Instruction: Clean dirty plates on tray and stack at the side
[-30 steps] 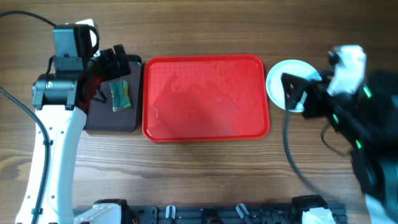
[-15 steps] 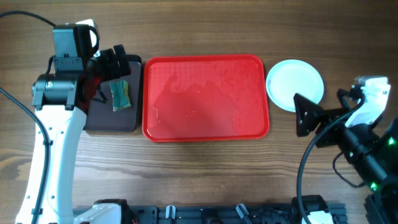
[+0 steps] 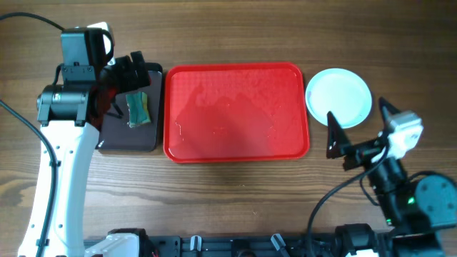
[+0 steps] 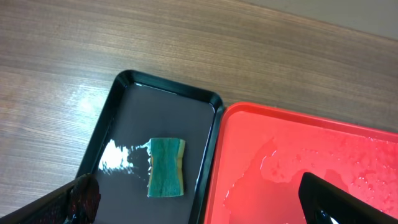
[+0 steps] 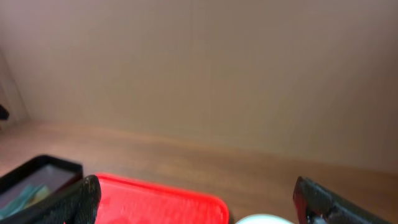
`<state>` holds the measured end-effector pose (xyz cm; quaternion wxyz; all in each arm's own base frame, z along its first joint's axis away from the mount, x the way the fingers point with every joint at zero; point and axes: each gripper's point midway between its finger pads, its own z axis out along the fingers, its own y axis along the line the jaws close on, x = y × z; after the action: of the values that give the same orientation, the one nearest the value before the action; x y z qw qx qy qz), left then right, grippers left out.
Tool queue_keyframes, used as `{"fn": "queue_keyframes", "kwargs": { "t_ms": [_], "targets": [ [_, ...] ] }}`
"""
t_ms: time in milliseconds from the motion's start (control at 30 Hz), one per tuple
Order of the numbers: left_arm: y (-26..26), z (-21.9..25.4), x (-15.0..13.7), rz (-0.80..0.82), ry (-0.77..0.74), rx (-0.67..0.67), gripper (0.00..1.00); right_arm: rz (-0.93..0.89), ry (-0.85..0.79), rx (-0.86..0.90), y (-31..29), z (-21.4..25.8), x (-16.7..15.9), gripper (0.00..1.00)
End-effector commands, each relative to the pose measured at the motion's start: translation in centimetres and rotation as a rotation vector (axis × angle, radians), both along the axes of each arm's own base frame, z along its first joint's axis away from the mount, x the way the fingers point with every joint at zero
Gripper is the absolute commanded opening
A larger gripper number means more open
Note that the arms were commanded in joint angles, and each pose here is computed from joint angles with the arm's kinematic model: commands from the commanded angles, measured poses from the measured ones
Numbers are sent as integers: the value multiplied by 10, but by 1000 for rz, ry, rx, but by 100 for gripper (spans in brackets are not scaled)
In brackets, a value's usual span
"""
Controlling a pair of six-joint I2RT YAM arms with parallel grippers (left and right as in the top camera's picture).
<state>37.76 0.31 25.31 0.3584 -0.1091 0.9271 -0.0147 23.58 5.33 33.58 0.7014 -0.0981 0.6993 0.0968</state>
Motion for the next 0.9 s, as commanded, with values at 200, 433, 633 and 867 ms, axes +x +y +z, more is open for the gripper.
{"fn": "queue_keyframes", "kwargs": {
  "t_ms": [200,433,633,867],
  "targets": [
    [-3,0,2,-5,-1,-15,100,55,-114,2,9,-80,-7,100],
    [-3,0,2,-5,-1,-15,100,17,-160,7,3,-116,-1,100],
    [-3,0,2,-5,-1,-15,100,17,-33,-16,3,-154,3,99],
    [-3,0,2,-5,-1,-15,100,17,-8,-17,3,-159,4,99]
  ]
}}
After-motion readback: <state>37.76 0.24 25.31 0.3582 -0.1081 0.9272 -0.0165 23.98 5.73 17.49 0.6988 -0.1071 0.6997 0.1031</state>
